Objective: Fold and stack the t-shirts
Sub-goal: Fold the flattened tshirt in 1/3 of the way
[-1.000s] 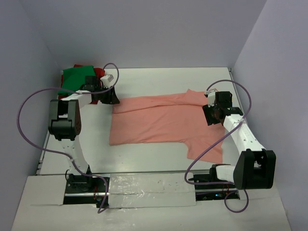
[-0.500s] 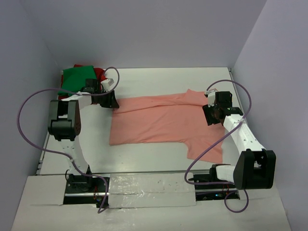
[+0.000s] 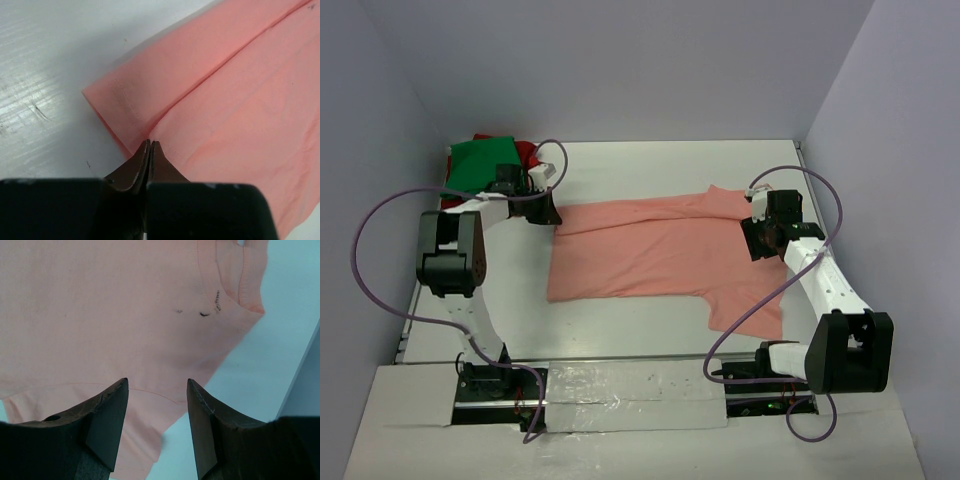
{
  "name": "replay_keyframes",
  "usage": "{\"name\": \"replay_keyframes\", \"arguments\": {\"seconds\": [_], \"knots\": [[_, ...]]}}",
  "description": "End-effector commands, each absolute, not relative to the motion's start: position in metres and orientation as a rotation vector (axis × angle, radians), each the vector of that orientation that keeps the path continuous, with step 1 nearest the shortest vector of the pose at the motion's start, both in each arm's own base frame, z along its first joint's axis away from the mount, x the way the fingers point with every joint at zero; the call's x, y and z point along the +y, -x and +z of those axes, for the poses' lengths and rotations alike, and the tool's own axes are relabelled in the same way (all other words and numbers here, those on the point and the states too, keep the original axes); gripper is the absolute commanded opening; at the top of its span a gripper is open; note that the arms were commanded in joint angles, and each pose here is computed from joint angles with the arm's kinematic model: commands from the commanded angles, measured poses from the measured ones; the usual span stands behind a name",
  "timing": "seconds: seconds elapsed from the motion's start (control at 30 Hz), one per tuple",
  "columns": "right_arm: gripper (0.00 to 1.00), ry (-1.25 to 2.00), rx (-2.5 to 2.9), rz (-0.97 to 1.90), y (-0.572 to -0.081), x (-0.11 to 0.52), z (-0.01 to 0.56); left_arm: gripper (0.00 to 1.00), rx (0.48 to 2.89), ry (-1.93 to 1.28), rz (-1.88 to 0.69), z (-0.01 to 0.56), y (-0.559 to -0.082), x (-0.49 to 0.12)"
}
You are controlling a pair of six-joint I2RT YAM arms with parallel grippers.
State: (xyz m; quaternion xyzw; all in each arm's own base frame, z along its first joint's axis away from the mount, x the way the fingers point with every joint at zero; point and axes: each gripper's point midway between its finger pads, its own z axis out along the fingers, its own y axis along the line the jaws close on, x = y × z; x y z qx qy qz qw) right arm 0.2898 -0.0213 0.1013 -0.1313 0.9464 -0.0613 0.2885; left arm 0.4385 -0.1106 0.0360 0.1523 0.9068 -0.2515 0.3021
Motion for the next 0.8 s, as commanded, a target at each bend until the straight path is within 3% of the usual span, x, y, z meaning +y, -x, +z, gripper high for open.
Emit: {"name": "replay_keyframes", "arguments": {"seconds": [0.0,0.53,0.63,0.73,0.77], "knots": [[0.57,0.341,2.477,-0.171,-0.297,-0.02,0.111,0.0,2.333,-0.432,-0.645,0.064,-0.44,-0.109],[0.58,0.344,2.479,-0.163,-0.297,-0.019,0.115,0.0,2.207,-0.693,-0.789,0.098,-0.363,-0.13],[0.58,0.357,2.466,-0.131,-0.298,-0.014,0.119,0.06,2.262,-0.742,-0.831,0.084,-0.344,-0.129],[0.58,0.356,2.461,-0.139,-0.299,-0.015,0.121,0.31,2.303,-0.779,-0.869,0.07,-0.327,-0.129],[0.58,0.358,2.46,-0.139,-0.298,-0.015,0.122,0.51,2.311,-0.786,-0.881,0.066,-0.323,-0.129]]}}
